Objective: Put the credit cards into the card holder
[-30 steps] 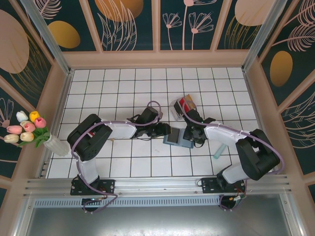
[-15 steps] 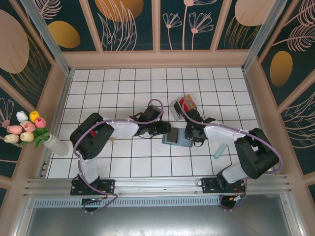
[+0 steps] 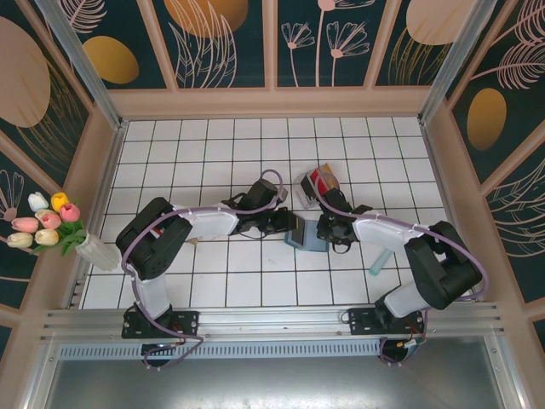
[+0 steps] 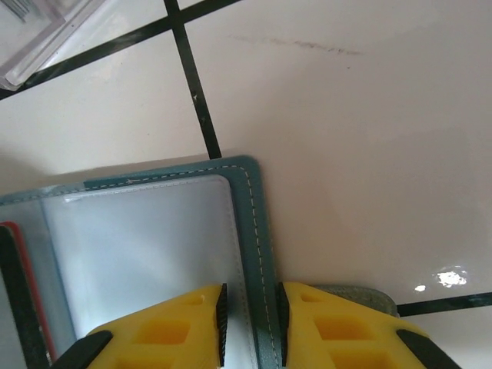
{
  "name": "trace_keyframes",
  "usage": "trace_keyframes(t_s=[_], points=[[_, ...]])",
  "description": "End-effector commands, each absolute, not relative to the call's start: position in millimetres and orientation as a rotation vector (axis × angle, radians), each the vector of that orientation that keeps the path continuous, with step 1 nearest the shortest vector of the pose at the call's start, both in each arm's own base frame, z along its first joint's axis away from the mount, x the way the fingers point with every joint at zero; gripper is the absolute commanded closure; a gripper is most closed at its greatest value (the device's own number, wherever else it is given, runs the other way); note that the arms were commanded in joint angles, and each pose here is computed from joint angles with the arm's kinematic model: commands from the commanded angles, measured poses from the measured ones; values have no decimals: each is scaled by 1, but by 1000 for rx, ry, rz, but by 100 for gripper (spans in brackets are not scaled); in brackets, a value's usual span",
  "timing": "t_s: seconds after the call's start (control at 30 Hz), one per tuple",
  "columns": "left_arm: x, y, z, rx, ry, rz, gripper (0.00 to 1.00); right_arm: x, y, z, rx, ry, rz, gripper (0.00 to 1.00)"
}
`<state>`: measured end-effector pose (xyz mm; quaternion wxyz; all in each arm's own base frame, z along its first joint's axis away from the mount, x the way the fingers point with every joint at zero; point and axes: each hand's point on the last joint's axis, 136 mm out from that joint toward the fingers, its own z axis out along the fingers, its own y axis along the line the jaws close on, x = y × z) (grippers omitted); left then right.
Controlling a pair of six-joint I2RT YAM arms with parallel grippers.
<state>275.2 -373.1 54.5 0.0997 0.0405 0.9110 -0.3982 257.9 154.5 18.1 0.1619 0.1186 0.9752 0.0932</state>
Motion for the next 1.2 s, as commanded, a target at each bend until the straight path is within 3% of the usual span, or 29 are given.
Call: trace_keyframes(t_s=[0.0, 0.17, 0.4, 0.83, 1.0, 1.17], points=[[280, -379, 83, 176, 2656, -1163, 88, 244, 163, 8, 288, 2843, 340, 74], [290, -340, 73, 162, 2738, -756, 98, 252, 173, 24, 279, 2792, 425, 70], [296, -303, 70, 179, 2786, -410, 98, 256, 157, 27, 300, 2784, 286, 61], [297, -321, 68, 246, 2798, -317, 98, 263, 177, 28, 283, 2769, 421, 56], [297, -317, 66, 252, 2800, -290, 98, 270, 186, 29, 270, 2758, 461, 59], [296, -317, 64, 267, 2808, -278, 97, 272, 188, 26, 246, 2769, 457, 78]])
